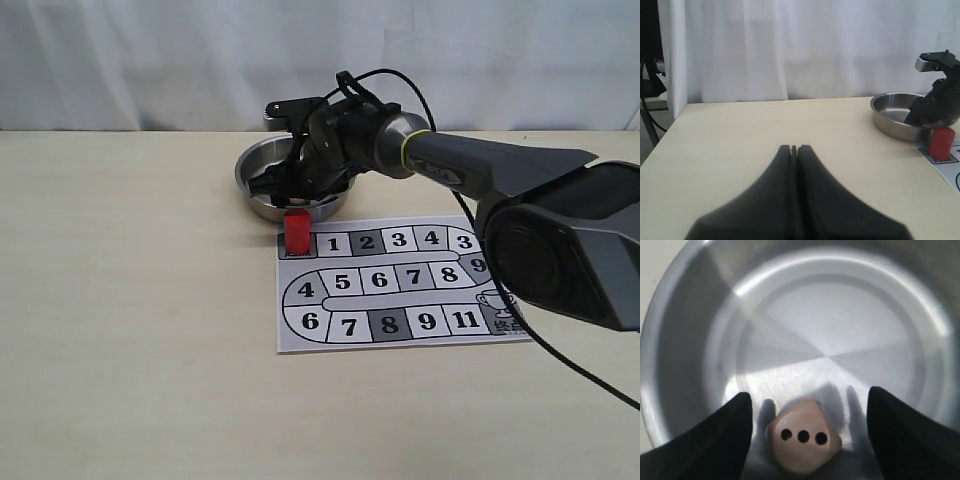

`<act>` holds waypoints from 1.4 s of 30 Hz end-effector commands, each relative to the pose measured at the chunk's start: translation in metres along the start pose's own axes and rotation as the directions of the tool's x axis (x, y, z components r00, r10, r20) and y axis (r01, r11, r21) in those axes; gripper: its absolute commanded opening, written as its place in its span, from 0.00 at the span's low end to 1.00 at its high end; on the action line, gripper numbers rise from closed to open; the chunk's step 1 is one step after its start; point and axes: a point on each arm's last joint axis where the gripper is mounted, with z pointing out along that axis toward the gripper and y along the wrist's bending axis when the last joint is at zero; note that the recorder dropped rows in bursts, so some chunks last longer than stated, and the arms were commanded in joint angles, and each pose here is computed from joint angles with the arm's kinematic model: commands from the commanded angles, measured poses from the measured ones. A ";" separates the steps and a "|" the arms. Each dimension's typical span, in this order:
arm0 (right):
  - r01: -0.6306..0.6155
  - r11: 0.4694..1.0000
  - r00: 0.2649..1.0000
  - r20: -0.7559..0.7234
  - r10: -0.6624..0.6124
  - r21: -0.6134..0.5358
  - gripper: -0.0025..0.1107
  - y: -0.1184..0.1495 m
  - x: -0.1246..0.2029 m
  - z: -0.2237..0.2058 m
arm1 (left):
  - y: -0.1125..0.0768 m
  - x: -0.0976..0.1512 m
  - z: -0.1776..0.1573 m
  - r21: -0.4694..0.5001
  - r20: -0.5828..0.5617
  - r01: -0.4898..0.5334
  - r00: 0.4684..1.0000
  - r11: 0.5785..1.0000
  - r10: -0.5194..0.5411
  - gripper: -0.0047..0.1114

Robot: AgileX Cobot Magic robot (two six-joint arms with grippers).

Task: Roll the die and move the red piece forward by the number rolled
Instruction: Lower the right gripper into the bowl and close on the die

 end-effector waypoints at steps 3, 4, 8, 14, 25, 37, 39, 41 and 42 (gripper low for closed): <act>0.003 1.000 1.000 0.014 -0.003 0.002 0.41 0.000 -0.003 -0.002 | 0.000 0.000 0.000 0.001 0.008 0.005 1.000 1.000 -0.005 0.04; 0.003 1.000 1.000 0.014 -0.003 0.002 0.35 0.000 -0.003 -0.002 | 0.000 0.000 0.000 0.001 0.008 0.005 1.000 1.000 -0.005 0.04; 0.004 1.000 0.999 0.045 -0.003 -0.007 0.20 0.001 -0.005 -0.002 | 0.000 0.000 0.000 0.001 0.008 0.005 1.000 1.000 -0.005 0.04; 0.004 1.000 0.996 0.085 -0.003 -0.018 0.06 0.002 -0.009 -0.002 | 0.000 0.000 0.000 0.001 0.008 0.005 1.000 1.000 -0.005 0.04; 0.004 1.000 0.996 0.093 -0.002 -0.020 0.10 0.002 -0.011 -0.006 | 0.000 0.000 0.000 0.001 0.008 0.005 1.000 1.000 -0.005 0.04; -0.019 1.000 1.000 0.001 0.019 0.013 0.43 -0.002 -0.010 -0.019 | 0.000 0.000 0.000 0.001 0.008 0.005 1.000 1.000 -0.005 0.04; -0.035 0.999 0.999 -0.006 0.035 0.014 0.45 -0.002 -0.010 -0.019 | 0.000 0.000 0.000 0.001 0.008 0.005 1.000 1.000 -0.005 0.04; -0.064 0.998 0.998 -0.005 0.064 0.014 0.46 -0.002 -0.010 -0.019 | 0.000 0.000 0.000 0.001 0.008 0.005 1.000 1.000 -0.005 0.04; -0.073 0.997 0.997 -0.005 0.073 0.014 0.47 -0.002 -0.010 -0.019 | 0.000 0.000 0.000 0.001 0.008 0.005 1.000 1.000 -0.005 0.04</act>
